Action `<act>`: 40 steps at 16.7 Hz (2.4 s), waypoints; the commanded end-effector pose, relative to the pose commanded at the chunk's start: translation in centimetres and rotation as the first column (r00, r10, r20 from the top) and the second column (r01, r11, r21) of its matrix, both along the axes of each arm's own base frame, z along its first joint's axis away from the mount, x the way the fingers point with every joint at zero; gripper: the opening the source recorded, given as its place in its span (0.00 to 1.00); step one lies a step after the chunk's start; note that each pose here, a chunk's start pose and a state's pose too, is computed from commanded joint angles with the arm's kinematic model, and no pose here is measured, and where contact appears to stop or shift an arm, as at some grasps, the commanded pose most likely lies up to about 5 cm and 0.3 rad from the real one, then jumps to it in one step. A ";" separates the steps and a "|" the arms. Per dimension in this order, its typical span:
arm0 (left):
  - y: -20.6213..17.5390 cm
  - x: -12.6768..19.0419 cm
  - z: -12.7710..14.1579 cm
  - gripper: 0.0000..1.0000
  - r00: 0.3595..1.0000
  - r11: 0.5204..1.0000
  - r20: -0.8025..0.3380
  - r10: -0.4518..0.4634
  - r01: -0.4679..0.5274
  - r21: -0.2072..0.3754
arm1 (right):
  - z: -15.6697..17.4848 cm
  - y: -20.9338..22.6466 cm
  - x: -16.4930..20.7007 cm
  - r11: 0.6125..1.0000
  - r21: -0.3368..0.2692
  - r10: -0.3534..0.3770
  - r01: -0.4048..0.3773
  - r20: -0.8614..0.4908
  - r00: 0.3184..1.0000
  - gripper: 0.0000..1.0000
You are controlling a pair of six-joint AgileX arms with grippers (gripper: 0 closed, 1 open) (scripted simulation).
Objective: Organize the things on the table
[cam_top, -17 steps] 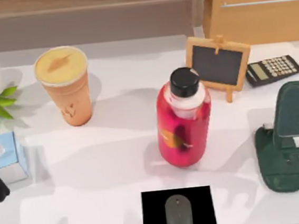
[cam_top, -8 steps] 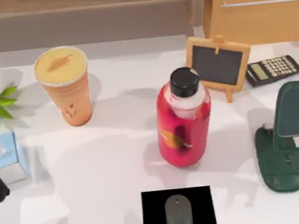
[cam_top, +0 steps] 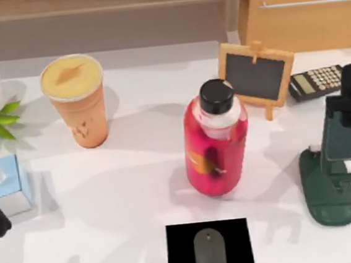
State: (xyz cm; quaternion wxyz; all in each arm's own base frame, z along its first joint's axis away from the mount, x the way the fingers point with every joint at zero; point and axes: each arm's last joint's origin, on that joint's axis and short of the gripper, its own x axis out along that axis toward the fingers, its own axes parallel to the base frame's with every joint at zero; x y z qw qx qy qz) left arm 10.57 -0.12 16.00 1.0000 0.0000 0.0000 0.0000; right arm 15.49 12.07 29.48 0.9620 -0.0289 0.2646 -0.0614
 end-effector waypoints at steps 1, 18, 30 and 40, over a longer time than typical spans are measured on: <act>0.0 0.0 0.0 1.00 1.000 1.000 0.000 0.000 0.000 0.000 | -1.1 0.2 -1.2 0.999 0.036 0.004 -0.005 0.027 1.000 0.00; 0.0 0.0 0.0 1.00 1.000 1.000 0.000 0.000 0.000 0.000 | -5.6 -0.2 -4.7 0.988 0.137 0.047 -0.067 0.141 0.989 0.00; 0.0 0.0 0.0 1.00 1.000 1.000 0.000 0.000 0.000 0.000 | -8.3 -0.1 -0.2 0.996 0.082 0.041 -0.048 0.085 0.996 0.00; 0.0 0.0 0.0 1.00 1.000 1.000 0.000 0.000 0.000 0.000 | -8.3 -0.1 -0.2 0.996 0.081 0.041 -0.048 0.085 0.996 0.45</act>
